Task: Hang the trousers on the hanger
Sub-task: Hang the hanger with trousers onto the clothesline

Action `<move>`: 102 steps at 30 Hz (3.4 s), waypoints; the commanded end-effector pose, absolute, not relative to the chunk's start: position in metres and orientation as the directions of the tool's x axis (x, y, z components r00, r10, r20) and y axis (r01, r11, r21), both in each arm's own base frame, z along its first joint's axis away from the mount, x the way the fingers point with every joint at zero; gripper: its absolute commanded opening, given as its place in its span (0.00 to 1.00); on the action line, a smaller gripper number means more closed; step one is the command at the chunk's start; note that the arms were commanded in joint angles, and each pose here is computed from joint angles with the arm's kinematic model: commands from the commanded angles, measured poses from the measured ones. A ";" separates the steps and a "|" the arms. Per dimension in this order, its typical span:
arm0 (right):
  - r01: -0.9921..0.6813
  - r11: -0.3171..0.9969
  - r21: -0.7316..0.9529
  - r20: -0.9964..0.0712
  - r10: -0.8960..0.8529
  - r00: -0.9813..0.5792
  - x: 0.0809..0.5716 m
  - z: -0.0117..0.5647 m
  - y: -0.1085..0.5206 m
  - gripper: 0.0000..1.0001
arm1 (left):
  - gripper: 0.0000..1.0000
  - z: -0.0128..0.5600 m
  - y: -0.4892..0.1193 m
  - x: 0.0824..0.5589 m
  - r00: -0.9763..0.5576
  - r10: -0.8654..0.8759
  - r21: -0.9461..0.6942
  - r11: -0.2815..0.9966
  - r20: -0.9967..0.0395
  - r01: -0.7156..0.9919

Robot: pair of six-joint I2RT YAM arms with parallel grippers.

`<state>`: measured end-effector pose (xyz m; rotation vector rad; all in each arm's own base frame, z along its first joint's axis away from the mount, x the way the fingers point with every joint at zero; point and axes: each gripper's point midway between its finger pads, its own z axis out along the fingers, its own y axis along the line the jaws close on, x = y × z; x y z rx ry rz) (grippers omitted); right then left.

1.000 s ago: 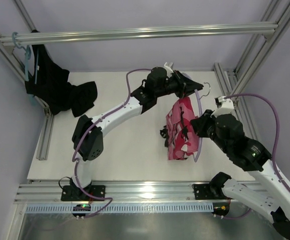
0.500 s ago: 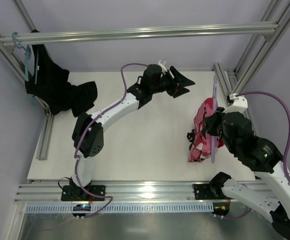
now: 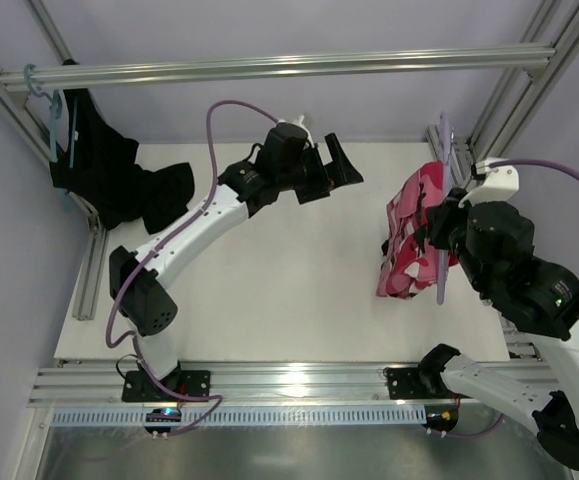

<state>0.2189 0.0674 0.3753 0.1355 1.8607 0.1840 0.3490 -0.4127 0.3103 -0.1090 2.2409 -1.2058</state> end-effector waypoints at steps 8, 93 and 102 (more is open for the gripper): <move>-0.004 0.983 0.181 -0.980 0.180 -0.079 0.249 0.482 0.050 0.04 | 1.00 0.294 -0.321 0.304 -0.720 -0.069 -0.399 0.867 -0.691 0.299; -0.069 0.778 0.624 -0.776 0.607 -0.172 0.390 0.470 -0.107 0.40 | 1.00 0.297 -0.314 0.237 -0.703 -0.017 -0.507 0.705 -0.711 0.496; -0.071 0.777 0.626 -0.775 0.610 -0.164 0.385 0.474 -0.103 0.48 | 1.00 0.297 -0.316 0.237 -0.707 -0.024 -0.516 0.700 -0.707 0.493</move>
